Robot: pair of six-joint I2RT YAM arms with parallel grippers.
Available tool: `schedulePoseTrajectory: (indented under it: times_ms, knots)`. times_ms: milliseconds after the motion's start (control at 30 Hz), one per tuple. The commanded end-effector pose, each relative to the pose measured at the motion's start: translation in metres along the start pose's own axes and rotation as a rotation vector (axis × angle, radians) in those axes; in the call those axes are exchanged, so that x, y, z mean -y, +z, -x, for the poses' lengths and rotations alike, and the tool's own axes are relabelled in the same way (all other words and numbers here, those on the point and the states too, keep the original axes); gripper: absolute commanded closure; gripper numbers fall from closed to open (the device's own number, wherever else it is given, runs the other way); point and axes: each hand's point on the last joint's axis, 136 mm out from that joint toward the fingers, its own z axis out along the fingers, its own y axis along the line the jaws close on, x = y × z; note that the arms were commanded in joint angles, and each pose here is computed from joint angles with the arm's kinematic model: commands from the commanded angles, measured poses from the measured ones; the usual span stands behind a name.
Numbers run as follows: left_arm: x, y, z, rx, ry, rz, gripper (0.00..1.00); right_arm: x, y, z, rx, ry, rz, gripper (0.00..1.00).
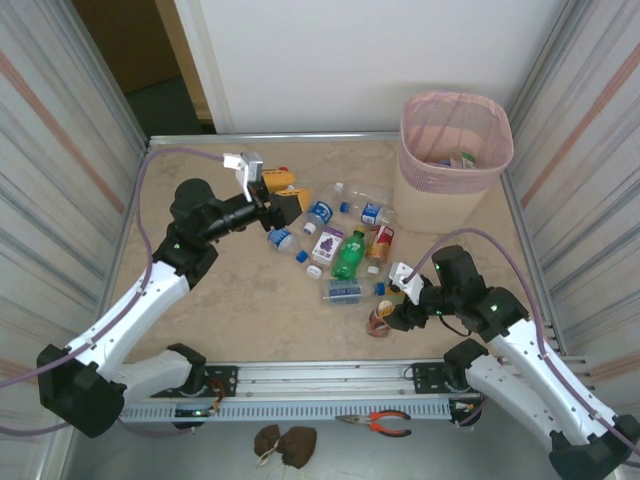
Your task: Put the plastic bottles in the bin
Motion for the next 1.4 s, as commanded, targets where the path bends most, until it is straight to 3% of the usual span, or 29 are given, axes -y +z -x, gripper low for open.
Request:
schedulePoseTrajectory:
  times_ms: [0, 600, 833, 1167, 1367]
  knots:
    - [0.007, -0.009, 0.01, 0.038, 0.02, -0.015, 0.23, -0.004, 0.004, -0.005, -0.014, -0.014, 0.025, 0.45]
    - [0.005, -0.01, 0.011, 0.04, 0.012, -0.012, 0.23, -0.004, -0.006, 0.006, -0.001, -0.008, 0.006, 0.75]
    - [0.004, -0.01, 0.011, 0.038, 0.007, -0.008, 0.23, 0.015, -0.027, 0.037, 0.042, 0.034, -0.111, 0.76]
    - [0.002, -0.01, 0.011, 0.039, 0.004, -0.003, 0.23, 0.064, -0.078, 0.111, 0.164, 0.337, -0.215, 0.83]
    - [0.0, -0.01, 0.012, 0.042, 0.002, 0.0, 0.23, 0.112, -0.119, 0.163, 0.309, 0.577, -0.244, 0.87]
